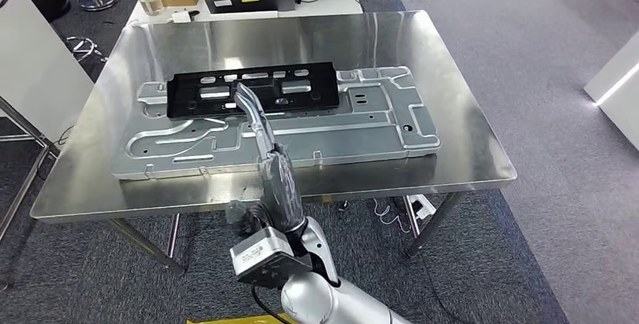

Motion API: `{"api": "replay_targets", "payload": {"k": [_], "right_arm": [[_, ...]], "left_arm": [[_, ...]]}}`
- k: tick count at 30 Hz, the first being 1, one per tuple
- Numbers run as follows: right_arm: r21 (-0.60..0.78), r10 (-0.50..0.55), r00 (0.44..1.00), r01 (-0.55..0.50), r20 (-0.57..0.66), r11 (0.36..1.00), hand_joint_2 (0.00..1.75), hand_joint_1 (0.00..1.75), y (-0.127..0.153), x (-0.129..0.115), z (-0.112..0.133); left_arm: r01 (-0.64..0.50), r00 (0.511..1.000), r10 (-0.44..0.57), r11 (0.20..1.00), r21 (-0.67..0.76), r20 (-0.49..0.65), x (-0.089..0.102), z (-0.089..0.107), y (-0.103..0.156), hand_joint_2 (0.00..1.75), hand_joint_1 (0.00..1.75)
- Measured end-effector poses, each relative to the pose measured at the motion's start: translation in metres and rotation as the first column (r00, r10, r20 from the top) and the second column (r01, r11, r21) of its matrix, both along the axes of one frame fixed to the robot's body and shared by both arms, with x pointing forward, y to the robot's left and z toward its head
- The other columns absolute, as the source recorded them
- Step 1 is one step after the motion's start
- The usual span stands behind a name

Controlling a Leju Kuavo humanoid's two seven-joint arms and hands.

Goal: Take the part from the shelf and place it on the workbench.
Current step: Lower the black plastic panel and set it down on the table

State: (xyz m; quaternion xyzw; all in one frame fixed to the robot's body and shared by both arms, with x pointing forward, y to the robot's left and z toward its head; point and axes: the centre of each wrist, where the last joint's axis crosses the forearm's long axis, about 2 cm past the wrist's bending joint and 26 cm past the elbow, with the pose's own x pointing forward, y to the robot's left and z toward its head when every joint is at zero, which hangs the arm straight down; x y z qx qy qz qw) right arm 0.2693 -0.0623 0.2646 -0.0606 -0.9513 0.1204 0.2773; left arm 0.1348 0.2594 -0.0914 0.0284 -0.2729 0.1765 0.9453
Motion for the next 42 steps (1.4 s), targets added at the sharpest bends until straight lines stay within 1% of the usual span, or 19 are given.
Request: {"api": "replay_targets", "payload": {"k": [4,8,10,11,14,16,18,20,22,27,30,32,34,37,40,42], "right_arm": [[0.016,0.018,0.999,-0.018,-0.040,1.000,0.00,0.00,-0.008,-0.013,-0.028],[0.012,0.043,0.993,-0.041,-0.112,0.999,0.00,0.00,-0.022,-0.023,-0.058],[0.021,0.023,0.986,-0.020,-0.163,1.000,0.00,0.00,-0.030,-0.025,-0.069],[0.027,-0.002,0.978,0.008,-0.209,1.000,0.00,0.00,-0.036,-0.026,-0.078],[0.028,-0.094,0.919,0.114,-0.383,0.993,0.00,0.00,-0.057,-0.036,-0.121],[0.024,-0.116,0.886,0.142,-0.449,0.990,0.00,0.00,-0.069,-0.042,-0.149],[0.002,-0.132,0.856,0.154,-0.500,0.988,0.00,0.00,-0.081,-0.043,-0.172],[-0.054,-0.183,0.800,0.185,-0.571,0.981,0.00,0.00,-0.098,-0.045,-0.196],[-0.142,-0.264,0.735,0.226,-0.624,0.964,0.00,0.00,-0.116,-0.048,-0.220],[-0.327,-0.434,0.613,0.284,-0.661,0.901,0.00,0.00,-0.142,-0.053,-0.258],[-0.404,-0.512,0.517,0.315,-0.686,0.859,0.00,0.00,-0.155,-0.056,-0.280],[-0.461,-0.561,0.430,0.322,-0.707,0.827,0.00,0.00,-0.164,-0.064,-0.294],[-0.539,-0.616,0.306,0.303,-0.726,0.786,0.00,0.00,-0.175,-0.076,-0.310],[-0.642,-0.674,0.109,0.226,-0.731,0.733,0.00,0.00,-0.193,-0.102,-0.331],[-0.685,-0.682,-0.073,0.150,-0.727,0.713,0.00,0.00,-0.208,-0.128,-0.345],[-0.691,-0.672,-0.169,0.107,-0.721,0.715,0.00,0.00,-0.215,-0.144,-0.352]], "left_arm": [[-0.031,0.999,0.031,1.000,-0.004,0.007,-0.006,-0.002,0.001,0.00,0.00],[-0.067,0.998,0.067,0.998,-0.012,0.001,-0.015,-0.004,0.004,0.00,0.00],[-0.080,0.997,0.080,0.997,-0.018,0.001,-0.018,-0.005,0.005,0.00,0.00],[-0.088,0.996,0.088,0.996,-0.022,0.002,-0.019,-0.006,0.005,0.00,0.00],[-0.111,0.994,0.111,0.993,-0.026,0.001,-0.026,-0.007,0.009,0.00,0.00],[-0.114,0.993,0.114,0.993,-0.024,-0.004,-0.031,-0.009,0.012,0.00,0.00],[-0.117,0.993,0.116,0.993,-0.025,-0.007,-0.033,-0.009,0.013,0.00,0.00],[-0.117,0.993,0.116,0.993,-0.025,-0.005,-0.033,-0.009,0.015,0.00,0.00],[-0.115,0.993,0.115,0.993,-0.024,-0.006,-0.033,-0.009,0.016,0.00,0.00],[-0.109,0.994,0.109,0.994,-0.020,-0.001,-0.029,-0.009,0.018,0.00,0.00],[-0.107,0.994,0.107,0.994,-0.019,-0.005,-0.030,-0.009,0.018,0.00,0.00],[-0.103,0.995,0.103,0.994,-0.019,-0.008,-0.030,-0.009,0.017,0.00,0.00],[-0.099,0.995,0.099,0.995,-0.019,-0.009,-0.029,-0.008,0.017,0.00,0.00],[-0.096,0.995,0.096,0.995,-0.020,-0.017,-0.029,-0.009,0.017,0.00,0.00],[-0.094,0.995,0.093,0.995,-0.023,-0.021,-0.029,-0.009,0.016,0.00,0.00],[-0.093,0.996,0.092,0.995,-0.027,-0.020,-0.028,-0.008,0.014,0.00,0.00]]}}
